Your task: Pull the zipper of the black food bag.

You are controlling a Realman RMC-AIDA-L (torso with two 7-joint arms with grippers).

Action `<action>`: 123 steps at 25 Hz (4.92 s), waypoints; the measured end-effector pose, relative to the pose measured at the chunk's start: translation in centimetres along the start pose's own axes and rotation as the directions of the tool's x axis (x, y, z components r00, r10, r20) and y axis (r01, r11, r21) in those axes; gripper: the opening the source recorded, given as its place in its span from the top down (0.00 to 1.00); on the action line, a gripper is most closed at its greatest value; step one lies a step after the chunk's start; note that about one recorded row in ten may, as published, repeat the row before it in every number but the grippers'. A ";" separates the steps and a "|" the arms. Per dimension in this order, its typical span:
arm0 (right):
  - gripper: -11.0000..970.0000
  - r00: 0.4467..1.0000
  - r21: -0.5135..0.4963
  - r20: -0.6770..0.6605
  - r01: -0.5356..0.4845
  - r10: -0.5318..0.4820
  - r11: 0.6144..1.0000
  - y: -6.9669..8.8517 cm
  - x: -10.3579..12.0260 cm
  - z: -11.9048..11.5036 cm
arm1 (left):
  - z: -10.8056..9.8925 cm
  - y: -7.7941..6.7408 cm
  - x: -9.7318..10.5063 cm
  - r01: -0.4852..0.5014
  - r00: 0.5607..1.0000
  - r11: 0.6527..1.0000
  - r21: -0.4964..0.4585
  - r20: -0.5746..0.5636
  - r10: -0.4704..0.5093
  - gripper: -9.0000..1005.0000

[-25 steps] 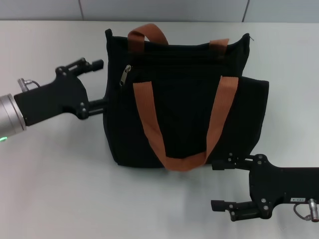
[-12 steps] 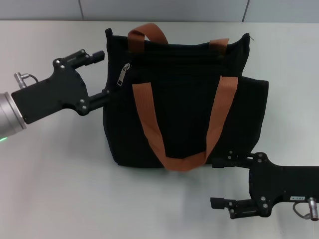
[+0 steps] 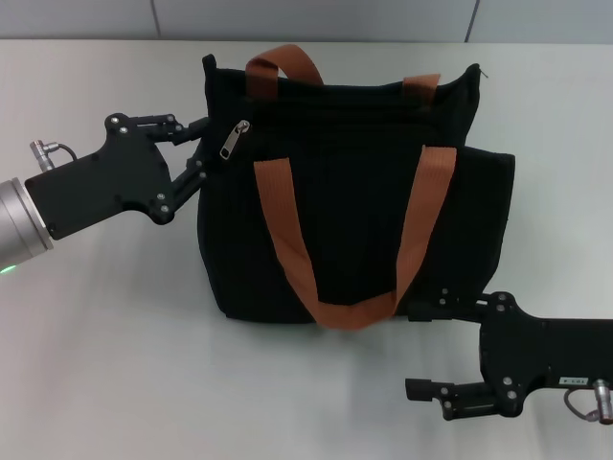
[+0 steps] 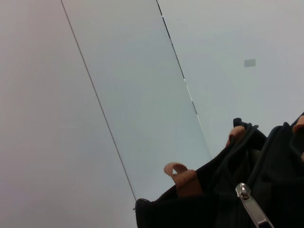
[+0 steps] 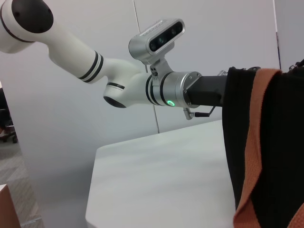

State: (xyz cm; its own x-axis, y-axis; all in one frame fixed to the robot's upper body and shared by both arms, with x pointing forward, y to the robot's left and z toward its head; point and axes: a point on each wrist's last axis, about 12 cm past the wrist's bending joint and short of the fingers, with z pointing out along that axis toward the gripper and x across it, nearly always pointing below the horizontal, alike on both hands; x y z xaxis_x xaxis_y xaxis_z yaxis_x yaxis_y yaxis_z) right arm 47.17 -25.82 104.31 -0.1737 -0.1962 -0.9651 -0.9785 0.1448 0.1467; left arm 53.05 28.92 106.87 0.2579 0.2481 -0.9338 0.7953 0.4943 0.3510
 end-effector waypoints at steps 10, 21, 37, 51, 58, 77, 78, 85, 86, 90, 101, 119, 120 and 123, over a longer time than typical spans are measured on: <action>0.19 0.986 -0.093 0.160 -0.040 0.055 0.995 0.6 -2.4 -0.5 | -0.5 -0.2 0.0 -0.001 1.000 1.000 -0.005 0.007 0.001 0.97; 0.19 0.855 -0.295 0.257 -0.374 0.450 0.879 -3.7 -10.3 0.1 | -0.8 -1.1 -0.4 -0.054 0.996 0.998 -0.039 0.070 0.056 0.97; 0.20 0.765 -0.150 -0.018 -0.639 0.644 0.755 -9.3 -16.3 6.5 | -0.4 -1.2 -1.1 -0.083 0.988 0.996 -0.031 0.132 0.086 0.97; 0.25 0.736 -0.033 -0.129 -0.673 0.665 0.739 -10.3 -17.8 9.3 | -0.4 -1.3 -1.4 -0.082 0.983 0.996 -0.029 0.160 0.086 0.96; 0.48 0.725 0.000 -0.148 -0.681 0.673 0.733 -10.4 -17.8 10.0 | -0.3 -1.4 -1.6 -0.084 0.981 0.996 -0.024 0.176 0.087 0.96; 0.60 0.721 0.032 -0.168 -0.677 0.672 0.735 -10.6 -18.0 11.1 | 0.1 -1.3 -2.2 -0.099 0.970 0.995 -0.010 0.223 0.099 0.96; 0.61 0.722 0.032 -0.168 -0.677 0.671 0.736 -10.6 -18.0 11.1 | 0.1 -1.3 -2.3 -0.099 0.970 0.995 -0.010 0.224 0.099 0.96; 0.63 0.732 0.040 -0.183 -0.662 0.657 0.748 -10.6 -18.1 11.4 | 0.1 -1.3 -2.3 -0.099 0.969 0.995 -0.009 0.225 0.098 0.96; 0.63 0.735 0.041 -0.186 -0.657 0.652 0.752 -10.6 -18.1 11.5 | 0.1 -1.3 -2.3 -0.099 0.969 0.995 -0.009 0.226 0.099 0.96; 0.65 0.736 0.041 -0.187 -0.656 0.651 0.754 -10.6 -18.1 11.5 | 0.2 -1.3 -2.3 -0.099 0.969 0.995 -0.006 0.227 0.098 0.96; 0.73 0.744 0.056 -0.174 -0.647 0.645 0.761 -10.8 -18.2 11.4 | 0.3 -1.3 -2.4 -0.101 0.968 0.995 -0.003 0.233 0.099 0.96; 0.76 0.747 0.040 -0.208 -0.638 0.631 0.769 -10.3 -18.2 12.0 | 0.2 -1.3 -2.4 -0.096 0.967 0.995 -0.001 0.237 0.094 0.96; 0.76 0.748 0.040 -0.207 -0.637 0.630 0.770 -10.3 -18.2 12.0 | 0.2 -1.3 -2.4 -0.095 0.967 0.995 -0.001 0.238 0.093 0.96; 0.80 0.750 0.041 -0.205 -0.635 0.629 0.771 -10.3 -18.2 11.9 | 0.3 -1.3 -2.4 -0.093 0.967 0.996 -0.001 0.239 0.091 0.96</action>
State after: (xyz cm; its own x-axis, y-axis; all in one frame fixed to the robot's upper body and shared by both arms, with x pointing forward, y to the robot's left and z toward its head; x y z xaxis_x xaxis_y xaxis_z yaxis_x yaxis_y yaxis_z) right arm 61.69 -12.22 117.84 -0.7682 -0.2546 -0.5874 -0.6399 0.2762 0.7171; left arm 51.50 27.45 108.65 0.4528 0.0857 -0.8875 0.7672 0.4697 0.4368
